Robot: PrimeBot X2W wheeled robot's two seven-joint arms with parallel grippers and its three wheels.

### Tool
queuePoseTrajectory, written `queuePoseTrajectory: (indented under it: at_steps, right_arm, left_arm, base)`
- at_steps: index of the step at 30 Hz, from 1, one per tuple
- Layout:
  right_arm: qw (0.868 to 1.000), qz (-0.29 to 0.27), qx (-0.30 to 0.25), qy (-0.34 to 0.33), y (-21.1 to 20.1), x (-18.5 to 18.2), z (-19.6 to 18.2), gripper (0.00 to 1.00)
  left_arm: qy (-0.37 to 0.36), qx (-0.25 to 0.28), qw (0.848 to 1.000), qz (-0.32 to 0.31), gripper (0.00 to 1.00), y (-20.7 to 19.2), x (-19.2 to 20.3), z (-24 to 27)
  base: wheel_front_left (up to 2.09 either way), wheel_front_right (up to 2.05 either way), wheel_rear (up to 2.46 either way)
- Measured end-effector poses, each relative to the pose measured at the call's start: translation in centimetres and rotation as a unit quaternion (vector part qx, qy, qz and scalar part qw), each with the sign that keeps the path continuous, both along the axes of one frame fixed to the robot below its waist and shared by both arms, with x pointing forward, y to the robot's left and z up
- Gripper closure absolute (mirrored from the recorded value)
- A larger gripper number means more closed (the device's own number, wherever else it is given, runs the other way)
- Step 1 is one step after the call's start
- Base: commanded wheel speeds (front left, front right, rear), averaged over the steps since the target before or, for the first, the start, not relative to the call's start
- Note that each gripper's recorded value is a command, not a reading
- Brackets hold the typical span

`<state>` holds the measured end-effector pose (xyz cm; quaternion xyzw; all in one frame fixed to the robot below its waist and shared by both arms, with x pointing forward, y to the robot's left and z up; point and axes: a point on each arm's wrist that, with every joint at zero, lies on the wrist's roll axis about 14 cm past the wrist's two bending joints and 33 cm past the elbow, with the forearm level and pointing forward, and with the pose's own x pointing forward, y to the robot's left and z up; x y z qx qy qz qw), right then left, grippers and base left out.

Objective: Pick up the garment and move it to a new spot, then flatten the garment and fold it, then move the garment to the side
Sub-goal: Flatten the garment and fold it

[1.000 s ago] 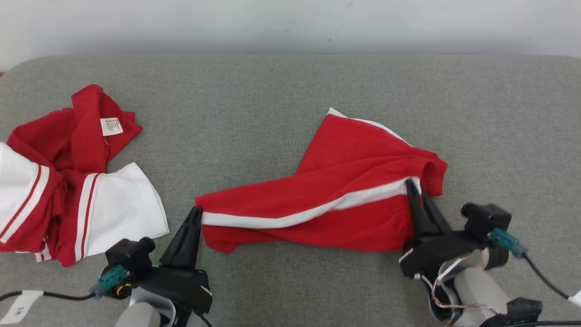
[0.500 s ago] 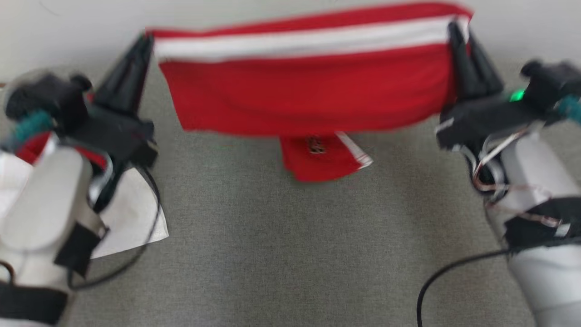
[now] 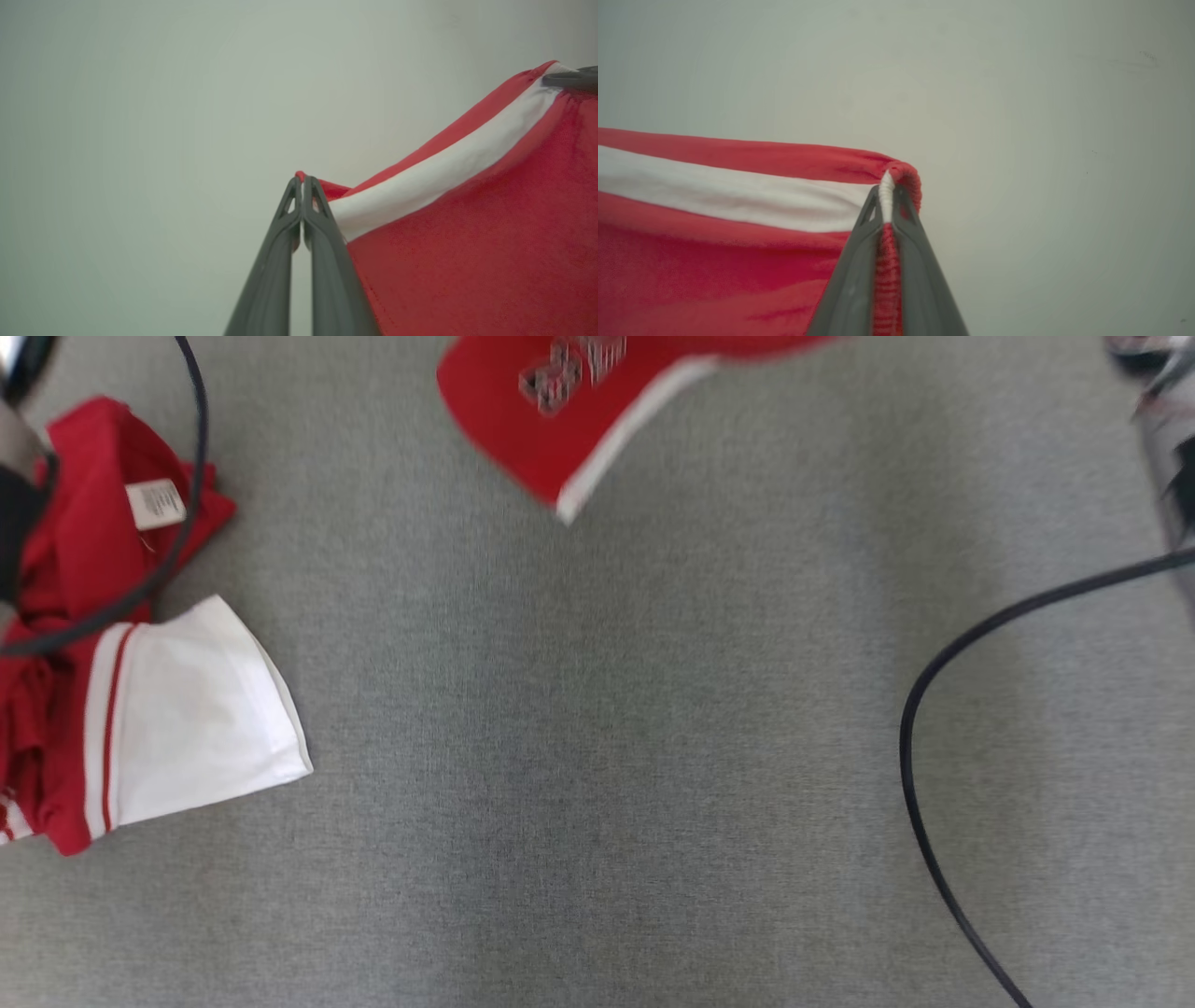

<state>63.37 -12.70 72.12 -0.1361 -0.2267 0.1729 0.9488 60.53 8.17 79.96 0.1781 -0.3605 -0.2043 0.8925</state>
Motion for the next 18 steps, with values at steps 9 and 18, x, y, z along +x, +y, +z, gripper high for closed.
queuePoseTrajectory:
  at_steps: [9, 18]
  right_arm:
    - [1.0, -0.029, 0.006, 0.009, -1.2, 4.0, -3.4, 1.0]
    - [0.981, -0.026, 0.014, 0.19, -2.9, 0.8, -18.6, 1.0]
  left_arm:
    - [-0.025, 0.008, 0.999, -0.018, 1.0, -2.2, 1.8, -1.7]
    - [0.131, -0.067, 0.988, -0.038, 1.0, -2.0, 2.0, -13.6]
  base:
    - [0.0, 0.0, 0.0]
    - [0.0, 0.0, 0.0]
